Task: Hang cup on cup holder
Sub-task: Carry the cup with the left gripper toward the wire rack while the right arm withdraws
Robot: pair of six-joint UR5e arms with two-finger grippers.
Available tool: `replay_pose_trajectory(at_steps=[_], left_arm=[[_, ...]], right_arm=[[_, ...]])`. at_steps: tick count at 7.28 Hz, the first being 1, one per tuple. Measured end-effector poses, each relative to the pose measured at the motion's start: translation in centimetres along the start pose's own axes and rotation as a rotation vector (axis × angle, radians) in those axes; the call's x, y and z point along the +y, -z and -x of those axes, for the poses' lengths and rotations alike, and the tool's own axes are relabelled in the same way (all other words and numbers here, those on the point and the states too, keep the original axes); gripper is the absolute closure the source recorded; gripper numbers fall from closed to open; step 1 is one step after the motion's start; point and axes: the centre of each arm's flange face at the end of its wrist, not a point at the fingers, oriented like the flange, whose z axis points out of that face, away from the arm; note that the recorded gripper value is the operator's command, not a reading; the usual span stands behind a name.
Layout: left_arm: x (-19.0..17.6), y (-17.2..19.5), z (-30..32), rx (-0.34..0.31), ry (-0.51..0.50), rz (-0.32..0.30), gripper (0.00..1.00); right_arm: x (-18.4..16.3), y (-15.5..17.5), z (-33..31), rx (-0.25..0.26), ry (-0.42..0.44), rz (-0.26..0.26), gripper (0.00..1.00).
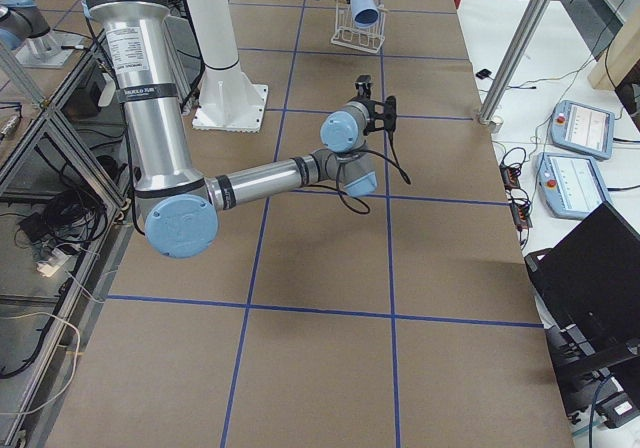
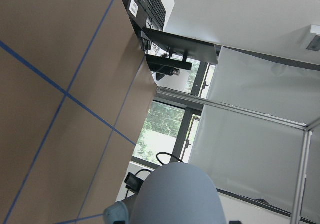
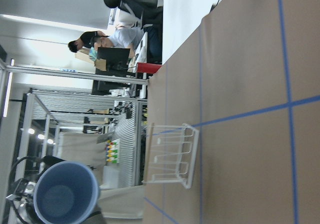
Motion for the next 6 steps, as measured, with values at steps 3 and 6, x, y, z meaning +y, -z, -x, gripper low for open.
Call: replay_pose_trajectory(at_steps=[3, 6], left_arm=[[-6.0, 2.6, -1.3, -0.219, -0.135, -0.086, 1.00], [-10.9, 5.5, -2.8, -0.401, -0.264, -0.176, 1.00]], right_arm=[[-7.7, 7.0, -9.2, 0.347, 0.385, -0.017, 0.00], [-12.5, 16.5, -15.7, 0.691, 0.594, 0.159, 0.00]])
